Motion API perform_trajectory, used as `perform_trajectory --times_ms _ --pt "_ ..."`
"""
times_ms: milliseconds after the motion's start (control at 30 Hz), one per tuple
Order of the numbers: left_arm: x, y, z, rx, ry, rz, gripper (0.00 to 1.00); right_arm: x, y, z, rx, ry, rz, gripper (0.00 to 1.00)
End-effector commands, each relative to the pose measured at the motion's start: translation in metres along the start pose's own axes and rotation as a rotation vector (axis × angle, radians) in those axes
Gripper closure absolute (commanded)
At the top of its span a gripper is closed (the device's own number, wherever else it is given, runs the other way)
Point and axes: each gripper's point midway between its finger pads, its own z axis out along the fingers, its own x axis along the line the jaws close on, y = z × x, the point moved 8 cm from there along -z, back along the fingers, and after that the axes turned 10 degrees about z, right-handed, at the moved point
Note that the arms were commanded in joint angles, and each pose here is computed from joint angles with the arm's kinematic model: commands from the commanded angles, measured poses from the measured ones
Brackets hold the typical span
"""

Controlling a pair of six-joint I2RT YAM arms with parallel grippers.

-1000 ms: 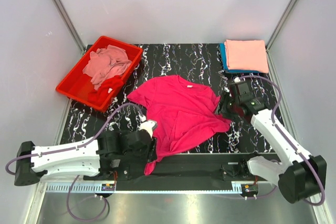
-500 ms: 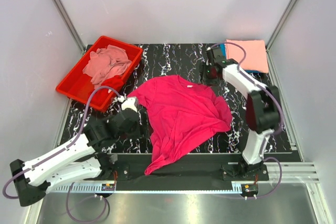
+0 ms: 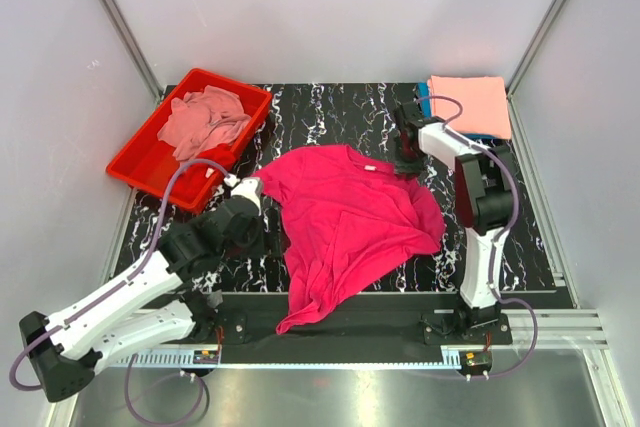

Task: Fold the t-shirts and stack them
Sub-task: Flatten the tshirt out

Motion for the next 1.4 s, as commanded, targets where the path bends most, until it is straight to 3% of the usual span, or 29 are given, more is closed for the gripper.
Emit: perform_trajectory --times_ms 0,100,200,333,500,633,833,1133,1367 --pt "-0.003 0.017 -0.006 -0.07 -0.017 0.003 0.17 -0.059 -0.031 -0.014 0.083 -0.236 0.191 0.71" --pt "0.002 0.022 -0.005 -0.102 0.039 -0.019 0.17 -0.092 -0.053 -0.03 0.087 -0.271 0.365 0.73" --pt "0.006 0.029 -0.004 -0.146 0.077 -0.042 0.17 -0.108 -0.083 -0.066 0.041 -0.277 0.458 0.61" --pt "0.003 0.043 0.008 -0.198 0.036 -0.055 0.17 -0.09 -0.087 -0.124 -0.061 -0.007 0.501 0.54" --pt "-0.01 0.076 0.026 -0.181 0.027 -0.029 0.2 -0.034 -0.048 -0.163 -0.18 0.311 0.333 0.53" --pt "-0.013 0.085 0.024 -0.209 -0.04 -0.066 0.2 0.038 -0.012 -0.137 -0.145 0.507 0.198 0.64" --pt "0.031 0.067 0.032 -0.156 0.008 -0.192 0.2 0.119 -0.002 -0.075 -0.056 0.563 0.048 0.64" --pt "0.052 0.063 0.016 -0.181 0.072 -0.184 0.18 0.177 -0.018 -0.037 -0.001 0.592 -0.069 0.59" --pt "0.056 0.056 0.019 -0.173 0.088 -0.174 0.18 0.207 -0.05 -0.042 0.045 0.645 -0.118 0.58"
